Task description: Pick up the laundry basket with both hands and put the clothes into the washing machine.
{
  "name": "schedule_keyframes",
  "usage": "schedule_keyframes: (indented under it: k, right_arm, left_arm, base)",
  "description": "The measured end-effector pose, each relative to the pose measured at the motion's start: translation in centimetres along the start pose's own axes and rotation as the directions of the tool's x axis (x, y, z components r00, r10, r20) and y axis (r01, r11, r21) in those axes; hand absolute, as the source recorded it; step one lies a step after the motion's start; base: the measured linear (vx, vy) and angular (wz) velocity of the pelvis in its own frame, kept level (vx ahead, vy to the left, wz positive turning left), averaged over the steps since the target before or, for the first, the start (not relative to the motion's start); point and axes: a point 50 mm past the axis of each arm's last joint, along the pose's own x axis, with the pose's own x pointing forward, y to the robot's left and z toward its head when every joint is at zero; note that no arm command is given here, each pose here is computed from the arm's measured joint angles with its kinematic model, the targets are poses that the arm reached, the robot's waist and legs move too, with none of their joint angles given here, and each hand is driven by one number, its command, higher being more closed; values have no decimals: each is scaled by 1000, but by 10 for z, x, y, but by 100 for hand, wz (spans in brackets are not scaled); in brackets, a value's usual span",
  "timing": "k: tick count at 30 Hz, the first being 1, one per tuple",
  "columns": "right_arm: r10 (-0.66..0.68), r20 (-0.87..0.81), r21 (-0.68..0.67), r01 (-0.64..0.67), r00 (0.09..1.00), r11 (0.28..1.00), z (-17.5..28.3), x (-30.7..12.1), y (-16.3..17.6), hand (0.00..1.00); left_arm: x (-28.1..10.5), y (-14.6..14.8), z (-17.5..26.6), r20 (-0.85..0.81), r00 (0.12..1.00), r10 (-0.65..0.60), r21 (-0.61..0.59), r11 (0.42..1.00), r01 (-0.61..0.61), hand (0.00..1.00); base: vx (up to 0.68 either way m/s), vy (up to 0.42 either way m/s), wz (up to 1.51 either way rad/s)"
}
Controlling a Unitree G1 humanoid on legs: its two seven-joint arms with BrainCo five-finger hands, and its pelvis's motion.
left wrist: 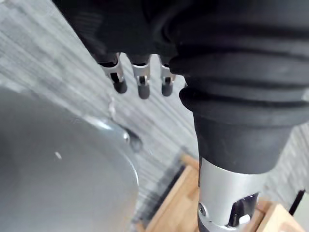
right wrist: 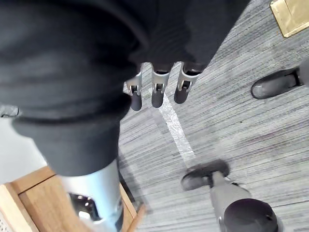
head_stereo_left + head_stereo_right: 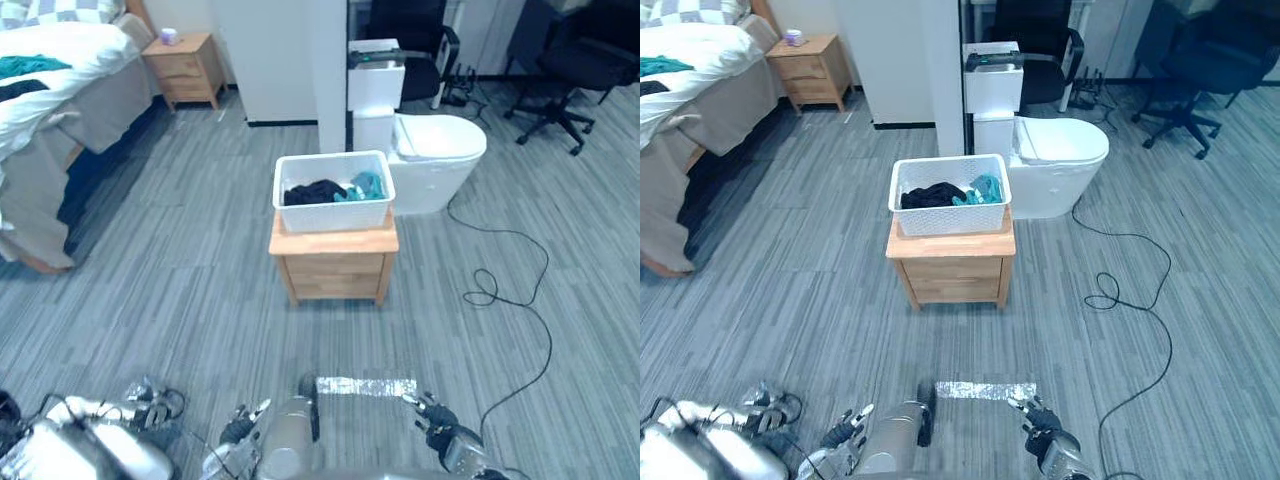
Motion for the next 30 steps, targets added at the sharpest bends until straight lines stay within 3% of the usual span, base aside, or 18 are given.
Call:
schedule_keyframes:
  k: [4,7,15,19,30]
  right_arm:
    - [-47,-75,54,51,996,997,-27,-8,-13,0]
    - [-86,-122,101,99,989,990,-42,-13,-22,0]
    - [-98,-103,113,109,990,988,-41,-16,-34,0]
    - [-108,-94,192,124,990,974,-43,-16,-31,0]
    - [-165,-100,289,187,981,939,-47,-20,-42,0]
  left_arm:
    - [-6,26,-3,-5,997,75,-31,997,-75,0]
    - [-7,29,-2,-11,997,80,-20,997,-80,0]
    - [4,-5,6,-23,999,-32,95,995,34,0]
    - [7,-21,9,-3,998,-69,88,994,69,0]
    - [-5,13,-14,-52,998,22,32,999,-20,0]
  base:
    - [613,290,10]
    - [585,233,24]
    - [410,154,22]
    - [243,-89,50]
    - [158,-206,18]
